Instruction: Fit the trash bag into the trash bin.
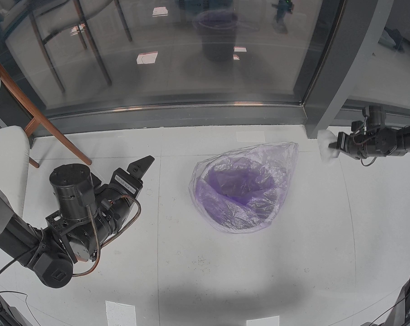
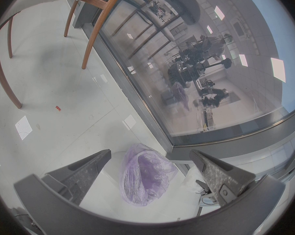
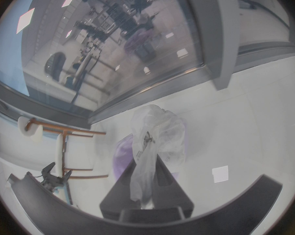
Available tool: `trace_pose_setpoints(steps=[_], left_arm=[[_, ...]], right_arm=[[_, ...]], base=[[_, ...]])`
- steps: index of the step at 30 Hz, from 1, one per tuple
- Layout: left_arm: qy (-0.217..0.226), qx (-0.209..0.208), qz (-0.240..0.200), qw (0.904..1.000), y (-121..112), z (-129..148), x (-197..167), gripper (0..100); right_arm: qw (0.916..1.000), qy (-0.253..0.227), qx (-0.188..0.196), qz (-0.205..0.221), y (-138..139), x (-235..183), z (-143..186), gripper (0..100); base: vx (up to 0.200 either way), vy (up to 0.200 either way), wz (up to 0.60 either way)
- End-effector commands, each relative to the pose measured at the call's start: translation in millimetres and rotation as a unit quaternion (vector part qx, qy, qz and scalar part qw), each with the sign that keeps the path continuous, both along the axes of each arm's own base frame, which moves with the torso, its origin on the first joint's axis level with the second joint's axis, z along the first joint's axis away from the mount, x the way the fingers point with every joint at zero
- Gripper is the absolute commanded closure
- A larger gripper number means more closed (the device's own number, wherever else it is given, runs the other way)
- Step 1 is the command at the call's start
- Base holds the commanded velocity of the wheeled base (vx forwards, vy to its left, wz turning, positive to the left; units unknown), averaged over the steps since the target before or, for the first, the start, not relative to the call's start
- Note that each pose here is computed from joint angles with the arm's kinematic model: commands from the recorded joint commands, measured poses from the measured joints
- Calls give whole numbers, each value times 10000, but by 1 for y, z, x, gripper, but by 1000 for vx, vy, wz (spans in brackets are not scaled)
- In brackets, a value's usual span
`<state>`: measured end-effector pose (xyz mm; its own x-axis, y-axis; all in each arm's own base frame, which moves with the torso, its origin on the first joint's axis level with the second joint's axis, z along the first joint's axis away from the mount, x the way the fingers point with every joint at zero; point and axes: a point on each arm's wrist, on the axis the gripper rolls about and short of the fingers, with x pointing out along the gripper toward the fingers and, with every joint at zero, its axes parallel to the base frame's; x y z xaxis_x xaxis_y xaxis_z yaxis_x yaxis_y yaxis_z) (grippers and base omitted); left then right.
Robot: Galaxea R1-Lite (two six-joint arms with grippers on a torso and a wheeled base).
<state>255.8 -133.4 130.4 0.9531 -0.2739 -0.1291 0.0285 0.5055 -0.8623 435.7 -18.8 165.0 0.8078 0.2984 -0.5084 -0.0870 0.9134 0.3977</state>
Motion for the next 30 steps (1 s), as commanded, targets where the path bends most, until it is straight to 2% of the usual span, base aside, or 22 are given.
trace_pose_setpoints(steps=[1,4,5,8,10,11,13,16,23,30], left_arm=[[6,22,110,9999,6,-2,1,0],[18,36,94,9999,6,-3,0,0],[18,36,94,9999,6,-3,0,0],[22,48,100,9999,6,-4,0,0],[13,52,107,9999,6,-3,0,0],[6,49,107,9999,6,-3,0,0],[13,52,99,9999,6,-3,0,0],[-1,45,115,9999,6,-3,1,0],[-6,52,260,9996,8,-3,1,0],[-40,34,284,9996,9,-4,1,0]], right_arm=[[9941,-138,620,879,74,-68,60,100],[9907,179,593,1215,100,-74,42,100],[9907,179,593,1215,100,-74,42,100],[9841,581,593,1568,131,-75,6,100],[9833,516,597,1641,138,-71,-7,100],[9819,235,643,1767,150,-62,-21,100],[9800,13,761,1840,161,-54,-32,100],[9768,-65,983,1903,181,-45,-51,100],[9735,-327,1059,2002,198,-32,-91,100],[9753,-76,976,1979,199,-30,-118,100]], base=[[0,0,0],[0,0,0],[0,0,0],[0,0,0],[0,0,0],[0,0,0],[0,0,0],[0,0,0],[0,0,0],[0,0,0]])
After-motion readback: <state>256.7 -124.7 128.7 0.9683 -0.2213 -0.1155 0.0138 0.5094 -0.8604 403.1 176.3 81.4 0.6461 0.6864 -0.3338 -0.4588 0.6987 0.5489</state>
